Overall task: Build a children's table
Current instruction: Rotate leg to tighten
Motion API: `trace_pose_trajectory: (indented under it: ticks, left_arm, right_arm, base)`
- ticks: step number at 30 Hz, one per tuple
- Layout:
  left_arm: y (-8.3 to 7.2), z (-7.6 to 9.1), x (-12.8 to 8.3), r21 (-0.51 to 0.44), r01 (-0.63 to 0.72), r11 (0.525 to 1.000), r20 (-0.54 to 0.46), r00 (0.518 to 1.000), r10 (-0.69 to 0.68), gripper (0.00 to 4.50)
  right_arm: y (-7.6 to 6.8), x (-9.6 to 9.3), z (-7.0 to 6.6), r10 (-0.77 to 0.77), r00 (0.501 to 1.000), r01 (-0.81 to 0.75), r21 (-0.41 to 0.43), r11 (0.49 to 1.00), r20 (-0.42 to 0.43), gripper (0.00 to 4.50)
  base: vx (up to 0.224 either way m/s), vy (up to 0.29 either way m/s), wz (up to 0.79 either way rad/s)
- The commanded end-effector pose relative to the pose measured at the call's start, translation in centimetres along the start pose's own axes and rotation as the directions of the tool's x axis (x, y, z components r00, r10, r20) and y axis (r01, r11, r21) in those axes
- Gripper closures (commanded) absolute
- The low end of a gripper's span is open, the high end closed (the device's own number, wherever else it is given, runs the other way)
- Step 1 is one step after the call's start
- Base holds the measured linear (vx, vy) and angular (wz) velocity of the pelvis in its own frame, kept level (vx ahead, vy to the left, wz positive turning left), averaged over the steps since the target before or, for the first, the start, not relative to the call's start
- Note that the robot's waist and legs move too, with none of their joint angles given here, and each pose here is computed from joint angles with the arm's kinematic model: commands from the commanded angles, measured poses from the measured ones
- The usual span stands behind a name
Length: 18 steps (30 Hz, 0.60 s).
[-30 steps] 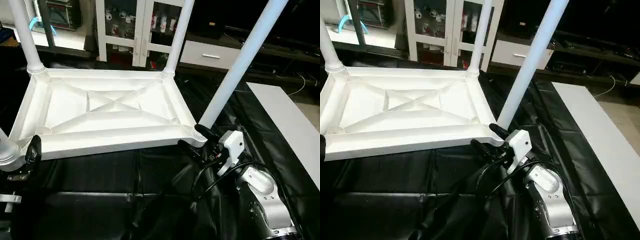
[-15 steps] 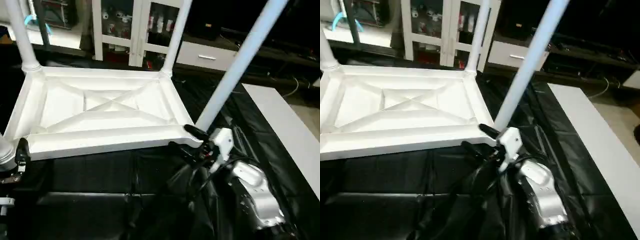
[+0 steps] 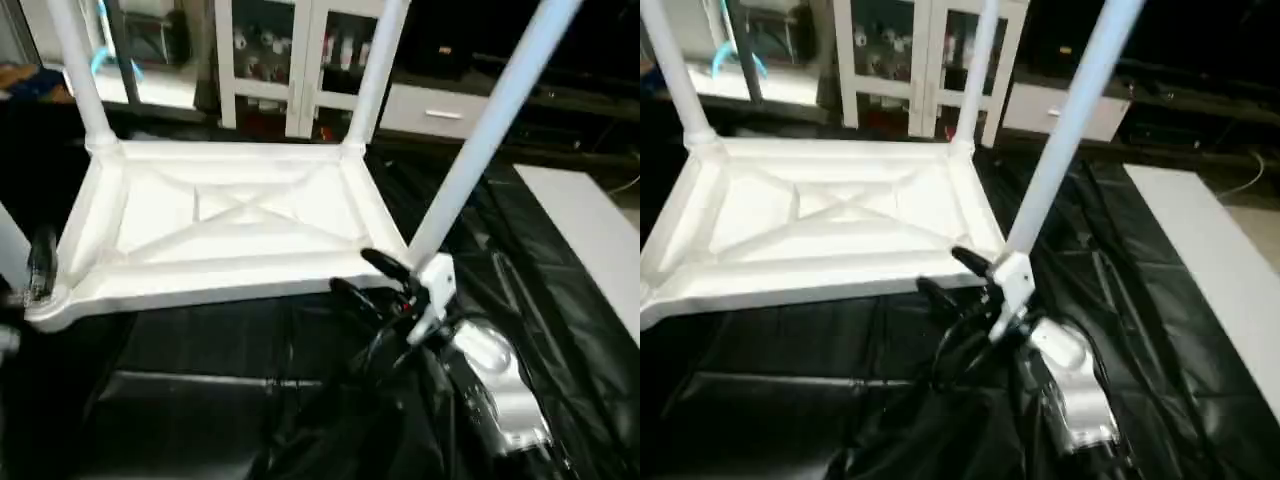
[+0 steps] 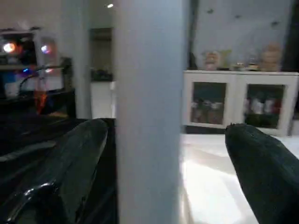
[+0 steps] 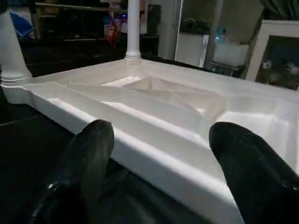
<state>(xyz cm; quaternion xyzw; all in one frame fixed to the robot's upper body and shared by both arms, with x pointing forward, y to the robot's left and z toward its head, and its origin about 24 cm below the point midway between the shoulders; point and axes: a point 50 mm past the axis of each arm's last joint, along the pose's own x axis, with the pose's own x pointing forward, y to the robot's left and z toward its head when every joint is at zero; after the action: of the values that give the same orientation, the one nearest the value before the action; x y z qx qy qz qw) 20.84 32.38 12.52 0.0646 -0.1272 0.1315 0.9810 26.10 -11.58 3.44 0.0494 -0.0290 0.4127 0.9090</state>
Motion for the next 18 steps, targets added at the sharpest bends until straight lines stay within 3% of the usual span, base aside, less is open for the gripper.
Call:
trace_pose_trajectory:
  ticks: [1, 5, 10, 15, 18]
  left_arm:
    - [-0.2, -0.9, 0.3, -0.043, -0.011, 0.999, -0.044, 0.999, 0.009, 0.03]
    - [-0.5, -1.6, 1.5, -0.095, -0.011, 0.995, -0.075, 0.997, 0.004, 0.03]
    - [-0.8, -1.3, 2.9, -0.076, -0.004, 0.997, -0.052, 0.999, 0.000, 0.03]
    - [-1.9, -1.2, 2.8, -0.125, 0.070, 0.990, -0.012, 0.997, -0.072, 0.03]
    - [-2.6, -1.2, 2.5, -0.120, 0.128, 0.984, -0.012, 0.991, -0.130, 0.39]
  right_arm:
    - [-0.6, -0.7, 0.6, -0.019, 1.000, 0.019, -0.029, 0.999, 0.006, 0.86]
    - [-0.9, -1.4, 0.7, -0.046, 0.999, 0.046, -0.044, 0.998, 0.002, 0.86]
    - [-1.3, -1.9, 1.5, -0.074, 0.997, 0.075, -0.064, 0.995, 0.016, 0.86]
    - [-2.9, -2.9, 3.0, -0.190, 0.978, 0.196, -0.077, 0.978, 0.087, 0.86]
    - [-3.4, -3.3, 3.3, -0.227, 0.969, 0.233, -0.057, 0.971, 0.093, 0.86]
  base:
    - [0.000, 0.000, 0.00]
    - [0.000, 0.000, 0.00]
    - [0.000, 0.000, 0.00]
    - [0.000, 0.000, 0.00]
    - [0.000, 0.000, 0.00]
